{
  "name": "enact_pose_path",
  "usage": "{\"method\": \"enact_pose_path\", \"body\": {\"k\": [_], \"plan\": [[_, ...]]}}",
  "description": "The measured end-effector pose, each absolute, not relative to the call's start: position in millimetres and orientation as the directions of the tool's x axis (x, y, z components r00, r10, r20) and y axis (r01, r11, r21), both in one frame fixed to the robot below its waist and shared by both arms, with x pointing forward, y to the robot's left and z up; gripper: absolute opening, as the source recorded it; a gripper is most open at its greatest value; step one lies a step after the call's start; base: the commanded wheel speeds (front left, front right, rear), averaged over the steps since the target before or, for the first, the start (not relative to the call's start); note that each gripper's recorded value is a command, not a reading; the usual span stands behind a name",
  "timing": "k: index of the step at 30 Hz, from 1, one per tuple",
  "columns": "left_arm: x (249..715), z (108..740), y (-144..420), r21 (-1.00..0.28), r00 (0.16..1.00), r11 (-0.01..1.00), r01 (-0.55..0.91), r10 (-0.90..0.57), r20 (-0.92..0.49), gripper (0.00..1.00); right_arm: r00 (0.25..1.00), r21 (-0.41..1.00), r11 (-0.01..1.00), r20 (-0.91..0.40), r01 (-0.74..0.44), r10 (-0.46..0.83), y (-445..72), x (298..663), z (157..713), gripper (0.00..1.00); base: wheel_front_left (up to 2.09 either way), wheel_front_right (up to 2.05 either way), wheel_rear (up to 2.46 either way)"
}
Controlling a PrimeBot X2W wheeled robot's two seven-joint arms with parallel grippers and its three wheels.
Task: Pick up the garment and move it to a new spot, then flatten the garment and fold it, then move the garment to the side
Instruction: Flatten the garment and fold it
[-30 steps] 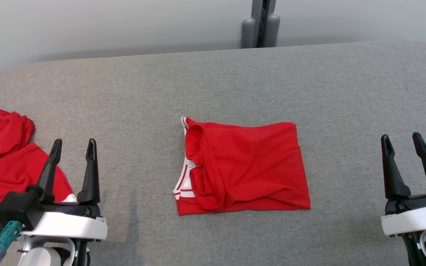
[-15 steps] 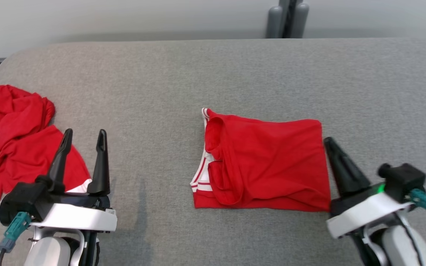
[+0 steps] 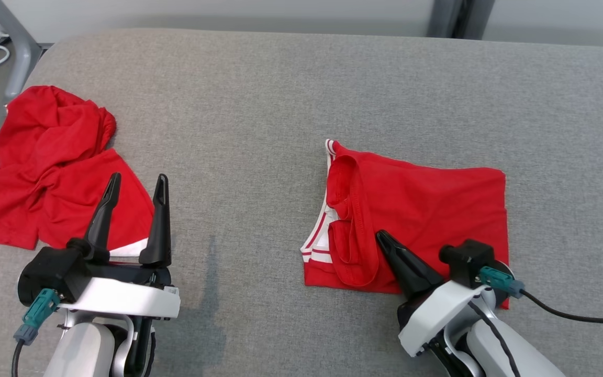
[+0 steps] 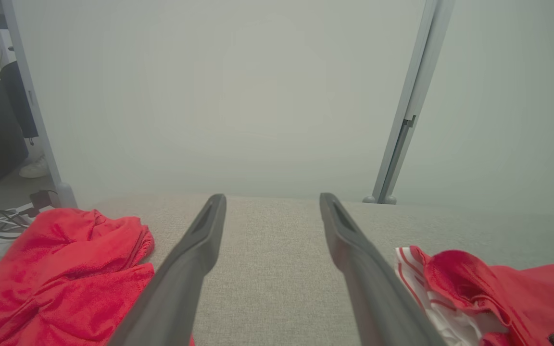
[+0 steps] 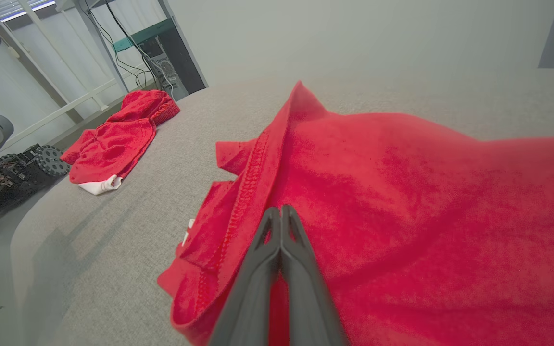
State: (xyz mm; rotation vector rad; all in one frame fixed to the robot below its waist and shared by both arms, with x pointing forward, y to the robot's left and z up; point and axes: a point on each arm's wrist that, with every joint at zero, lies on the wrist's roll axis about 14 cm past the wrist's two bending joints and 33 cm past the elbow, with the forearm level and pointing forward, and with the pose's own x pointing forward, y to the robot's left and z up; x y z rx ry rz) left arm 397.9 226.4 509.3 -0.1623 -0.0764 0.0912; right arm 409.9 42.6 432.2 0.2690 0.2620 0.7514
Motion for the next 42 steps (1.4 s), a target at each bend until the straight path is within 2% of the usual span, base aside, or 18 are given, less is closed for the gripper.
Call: {"method": "enact_pose_path", "body": {"k": [9, 17, 20, 24, 31, 32, 34, 35, 42], "plan": [[397, 505, 233, -0.166, 0.991, 0.981, -0.104, 0.115, 0.061, 1.00, 0.614, 0.369, 0.620, -0.150, -0.692, 0.775, 81, 396, 423, 0.00, 0.00, 0.00, 0.00], [399, 503, 231, -0.172, 0.992, 0.980, -0.098, 0.109, 0.057, 1.00, 0.518, 0.287, 0.540, -0.154, -0.791, 0.841, 109, 388, 425, 0.00, 0.00, 0.00, 0.00], [399, 504, 231, -0.171, 0.992, 0.981, -0.097, 0.109, 0.059, 1.00, 0.508, 0.268, 0.526, -0.141, -0.807, 0.850, 112, 386, 431, 0.00, 0.00, 0.00, 0.00], [398, 507, 232, -0.167, 0.992, 0.981, -0.097, 0.110, 0.068, 1.00, 0.573, 0.282, 0.571, -0.085, -0.771, 0.816, 98, 401, 449, 0.00, 0.00, 0.00, 0.00], [400, 511, 224, -0.158, 0.993, 0.985, -0.071, 0.085, 0.082, 1.00, 0.777, 0.295, 0.741, 0.011, -0.603, 0.629, 18, 434, 477, 0.00, 0.00, 0.00, 0.00], [401, 512, 223, -0.155, 0.993, 0.986, -0.066, 0.079, 0.084, 1.00, 0.802, 0.292, 0.763, 0.027, -0.577, 0.596, 6, 437, 482, 0.04, 0.00, 0.00, 0.00], [401, 512, 219, -0.153, 0.995, 0.987, -0.050, 0.063, 0.082, 1.00, 0.848, 0.281, 0.807, 0.061, -0.520, 0.526, -20, 442, 492, 0.56, 0.00, 0.00, 0.00], [402, 513, 217, -0.150, 0.995, 0.988, -0.044, 0.057, 0.081, 1.00, 0.868, 0.269, 0.827, 0.082, -0.493, 0.491, -34, 444, 499, 1.00, 0.00, 0.00, 0.00], [403, 518, 204, -0.142, 0.996, 0.990, -0.004, 0.016, 0.082, 1.00, 0.944, 0.183, 0.934, 0.179, -0.307, 0.276, -119, 442, 532, 1.00, 0.00, 0.00, 0.00]]}}
